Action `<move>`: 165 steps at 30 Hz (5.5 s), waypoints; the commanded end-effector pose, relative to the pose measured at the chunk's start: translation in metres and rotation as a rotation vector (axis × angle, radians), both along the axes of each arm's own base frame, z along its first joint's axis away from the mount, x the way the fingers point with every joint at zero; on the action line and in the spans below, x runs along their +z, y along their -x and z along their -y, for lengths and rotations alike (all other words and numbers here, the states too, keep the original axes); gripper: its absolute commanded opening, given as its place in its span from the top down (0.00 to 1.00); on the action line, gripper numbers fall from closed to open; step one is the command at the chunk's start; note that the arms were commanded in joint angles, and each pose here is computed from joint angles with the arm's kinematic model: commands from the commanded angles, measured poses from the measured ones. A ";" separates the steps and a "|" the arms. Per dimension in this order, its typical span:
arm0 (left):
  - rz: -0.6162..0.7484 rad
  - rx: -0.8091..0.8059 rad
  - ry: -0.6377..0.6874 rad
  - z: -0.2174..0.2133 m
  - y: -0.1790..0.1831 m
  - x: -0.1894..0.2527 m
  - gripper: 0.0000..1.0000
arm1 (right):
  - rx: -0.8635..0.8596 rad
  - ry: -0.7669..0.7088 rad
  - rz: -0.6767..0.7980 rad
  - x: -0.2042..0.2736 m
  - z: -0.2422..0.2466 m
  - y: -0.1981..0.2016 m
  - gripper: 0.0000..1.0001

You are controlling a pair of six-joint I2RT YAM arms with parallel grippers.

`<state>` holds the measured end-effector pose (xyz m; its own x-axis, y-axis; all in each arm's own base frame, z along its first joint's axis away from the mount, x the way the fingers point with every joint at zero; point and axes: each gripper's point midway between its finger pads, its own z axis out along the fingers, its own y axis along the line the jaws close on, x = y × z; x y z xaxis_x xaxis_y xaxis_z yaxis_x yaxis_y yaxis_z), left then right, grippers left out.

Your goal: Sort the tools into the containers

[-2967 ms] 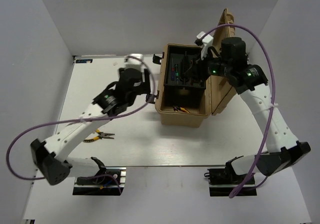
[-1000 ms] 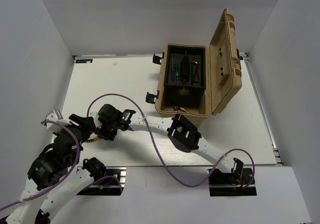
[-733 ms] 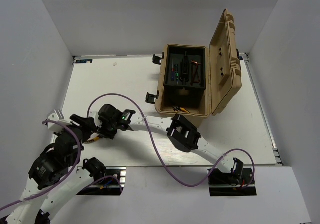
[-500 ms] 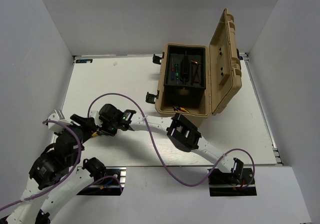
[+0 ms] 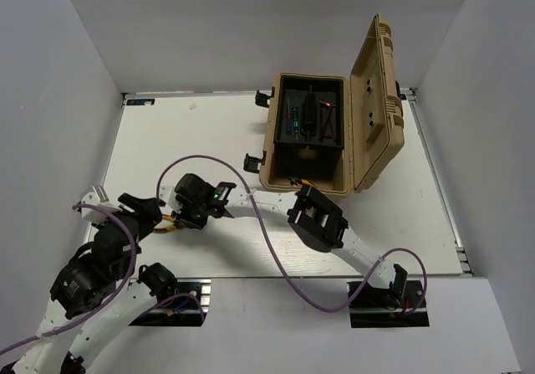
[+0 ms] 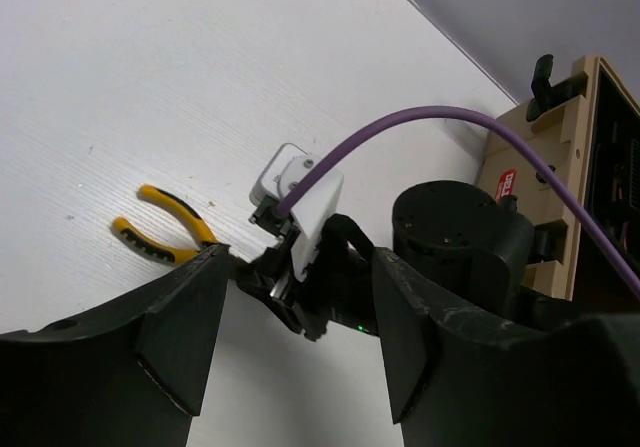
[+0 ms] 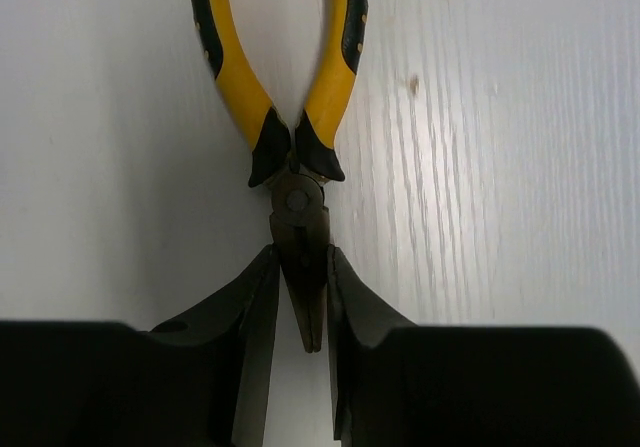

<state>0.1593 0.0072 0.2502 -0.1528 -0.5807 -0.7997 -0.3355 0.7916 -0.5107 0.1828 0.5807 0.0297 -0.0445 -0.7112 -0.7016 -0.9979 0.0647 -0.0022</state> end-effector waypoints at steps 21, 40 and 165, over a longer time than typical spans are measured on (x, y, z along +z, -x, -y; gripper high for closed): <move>0.018 -0.104 0.078 0.030 -0.010 -0.011 0.30 | -0.012 0.044 0.009 0.116 0.092 -0.001 1.00; -0.277 -0.207 0.097 0.089 -0.028 -0.108 0.48 | -0.035 0.108 -0.049 0.085 0.123 0.002 1.00; 0.297 -0.653 0.388 0.298 -0.188 0.062 1.00 | -0.657 -0.274 0.491 0.379 0.322 -0.122 1.00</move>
